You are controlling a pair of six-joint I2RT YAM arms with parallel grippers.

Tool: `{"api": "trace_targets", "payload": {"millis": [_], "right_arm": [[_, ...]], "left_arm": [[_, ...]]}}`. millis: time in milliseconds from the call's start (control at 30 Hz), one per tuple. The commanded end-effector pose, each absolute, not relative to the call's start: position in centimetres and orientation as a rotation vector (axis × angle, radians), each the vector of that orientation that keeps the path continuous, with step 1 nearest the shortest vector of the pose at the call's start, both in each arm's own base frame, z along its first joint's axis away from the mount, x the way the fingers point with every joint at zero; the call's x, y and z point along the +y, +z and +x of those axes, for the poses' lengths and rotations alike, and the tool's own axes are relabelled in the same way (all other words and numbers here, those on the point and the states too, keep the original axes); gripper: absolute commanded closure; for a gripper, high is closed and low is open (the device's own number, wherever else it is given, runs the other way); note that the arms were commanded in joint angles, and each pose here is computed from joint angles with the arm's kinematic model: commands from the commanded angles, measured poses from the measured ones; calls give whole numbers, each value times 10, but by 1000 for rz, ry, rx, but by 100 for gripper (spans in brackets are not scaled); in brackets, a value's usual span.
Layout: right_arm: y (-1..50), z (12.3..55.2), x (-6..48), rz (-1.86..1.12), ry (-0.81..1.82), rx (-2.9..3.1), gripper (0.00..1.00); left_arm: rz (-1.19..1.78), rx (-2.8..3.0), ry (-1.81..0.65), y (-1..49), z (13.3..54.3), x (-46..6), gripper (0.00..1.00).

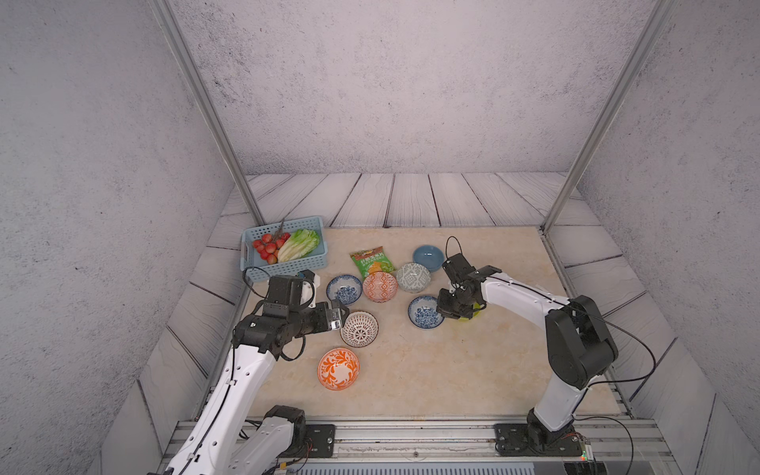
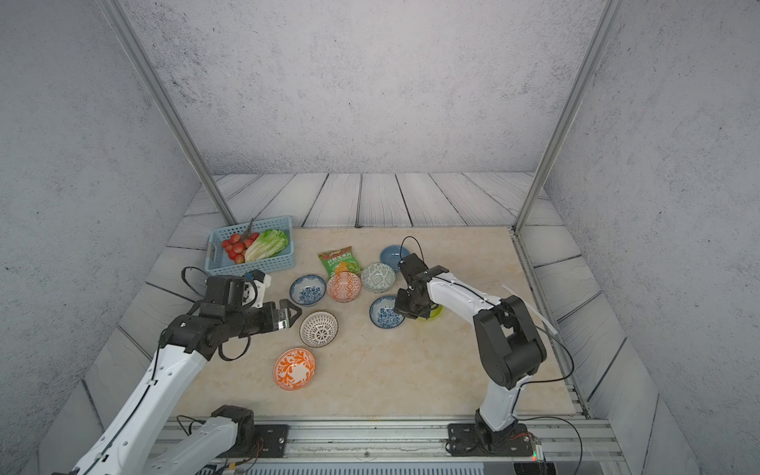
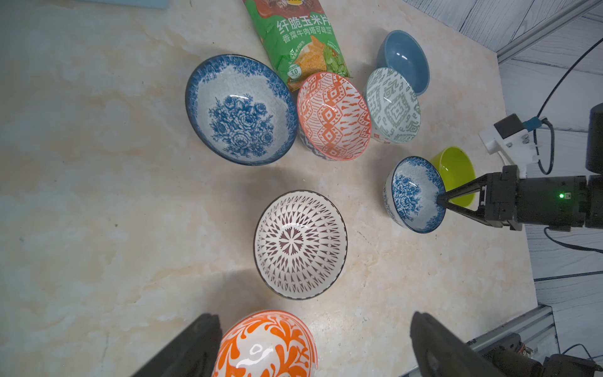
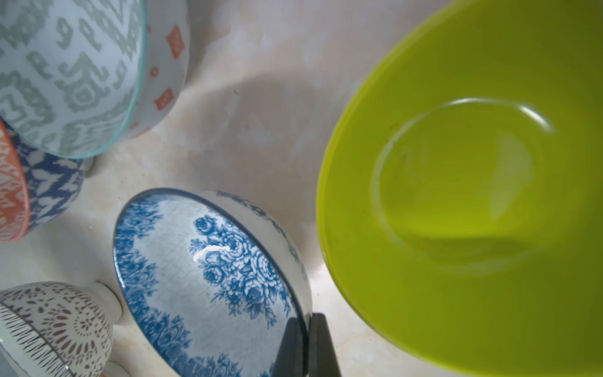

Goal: Stack the bowls
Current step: Move the bowl to the center of the board.

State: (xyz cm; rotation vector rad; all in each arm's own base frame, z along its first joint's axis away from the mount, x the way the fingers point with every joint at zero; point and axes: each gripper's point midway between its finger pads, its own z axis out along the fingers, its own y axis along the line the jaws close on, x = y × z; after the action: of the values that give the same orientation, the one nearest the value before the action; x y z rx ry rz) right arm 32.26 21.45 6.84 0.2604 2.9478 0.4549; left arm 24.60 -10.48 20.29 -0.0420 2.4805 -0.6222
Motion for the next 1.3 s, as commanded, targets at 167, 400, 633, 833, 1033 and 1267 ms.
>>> {"api": "trace_targets", "payload": {"millis": [167,400,633,833,1033,1267], "right_arm": [[59,331,192,323,371,2943,100],[60,340,167,373,369,2925,100],[59,346,155,381,368,2923,100],[60,344,152,375,353,2927,100],[60,345,143,386,342,2928,100],[62,349,137,387,351,2928,100]], "left_arm": [[-18,2491,-632,199,245,-109,3],[-21,2496,-628,198,246,-108,3],[-31,2504,-616,196,247,-106,3],[-41,2511,-596,195,247,-104,3],[-48,2515,-582,194,247,-102,3],[-51,2517,-574,193,247,-101,3]]}}
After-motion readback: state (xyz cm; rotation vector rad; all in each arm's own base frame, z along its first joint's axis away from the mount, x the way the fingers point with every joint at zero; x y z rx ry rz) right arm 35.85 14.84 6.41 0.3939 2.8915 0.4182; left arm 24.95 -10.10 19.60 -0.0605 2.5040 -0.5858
